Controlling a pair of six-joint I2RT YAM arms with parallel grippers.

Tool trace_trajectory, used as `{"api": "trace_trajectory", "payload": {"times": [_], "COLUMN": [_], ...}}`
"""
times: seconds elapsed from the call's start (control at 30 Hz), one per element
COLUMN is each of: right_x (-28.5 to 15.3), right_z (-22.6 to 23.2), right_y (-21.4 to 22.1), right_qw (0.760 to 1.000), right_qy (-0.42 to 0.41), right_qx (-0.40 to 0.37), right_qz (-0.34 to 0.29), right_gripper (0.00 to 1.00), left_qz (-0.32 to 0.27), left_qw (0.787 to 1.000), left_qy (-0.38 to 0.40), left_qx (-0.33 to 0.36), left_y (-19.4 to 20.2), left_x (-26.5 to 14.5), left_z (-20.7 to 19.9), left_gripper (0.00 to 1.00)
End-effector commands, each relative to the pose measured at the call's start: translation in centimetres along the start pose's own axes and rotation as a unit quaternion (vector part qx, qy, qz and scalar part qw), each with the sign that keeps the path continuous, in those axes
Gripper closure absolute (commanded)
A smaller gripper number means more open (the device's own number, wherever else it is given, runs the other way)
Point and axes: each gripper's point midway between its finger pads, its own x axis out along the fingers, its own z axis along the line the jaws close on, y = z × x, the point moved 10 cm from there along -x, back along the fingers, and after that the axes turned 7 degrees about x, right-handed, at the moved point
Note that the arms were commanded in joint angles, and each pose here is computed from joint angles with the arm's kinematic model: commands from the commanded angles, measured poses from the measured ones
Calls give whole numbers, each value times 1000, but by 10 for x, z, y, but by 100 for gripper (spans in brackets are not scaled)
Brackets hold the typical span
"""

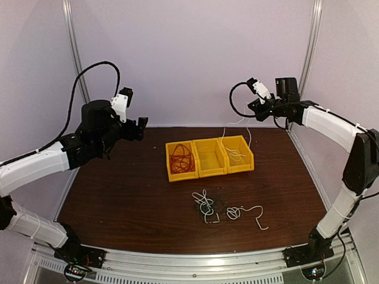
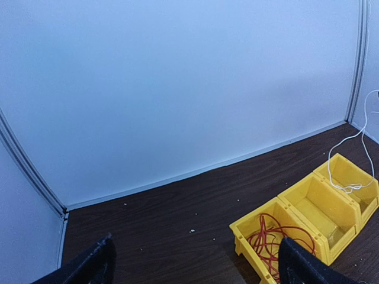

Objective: Untangle the cables
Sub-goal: Place the untangled cable in the bin.

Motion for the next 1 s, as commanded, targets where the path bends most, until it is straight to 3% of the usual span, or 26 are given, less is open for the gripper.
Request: {"api": "trace_trajectory", "payload": {"times": [0.0, 0.53, 0.77, 0.97], "right_x": [11, 58, 77, 62], "right_z": [-12, 25, 44, 71], "right_y": [19, 68, 62, 34], "right_qw": [999, 984, 978, 979], "right_qy": [17, -101, -139, -157], "right_qx": [23, 45, 41, 8], "right_qz": [25, 140, 150, 133], "right_gripper": [100, 100, 100, 100], "left_qz": [-17, -14, -14, -18], "left_qw": [1000, 1000, 1000, 1000], "left_qy": [-10, -5, -6, 0], "left_qx": [-1, 1, 1, 0], "left_y": [-3, -2, -2, -4], "left_x": [0, 1, 1, -1], "left_z": [2, 0, 1, 0], "left_gripper": [3, 4, 4, 4]}}
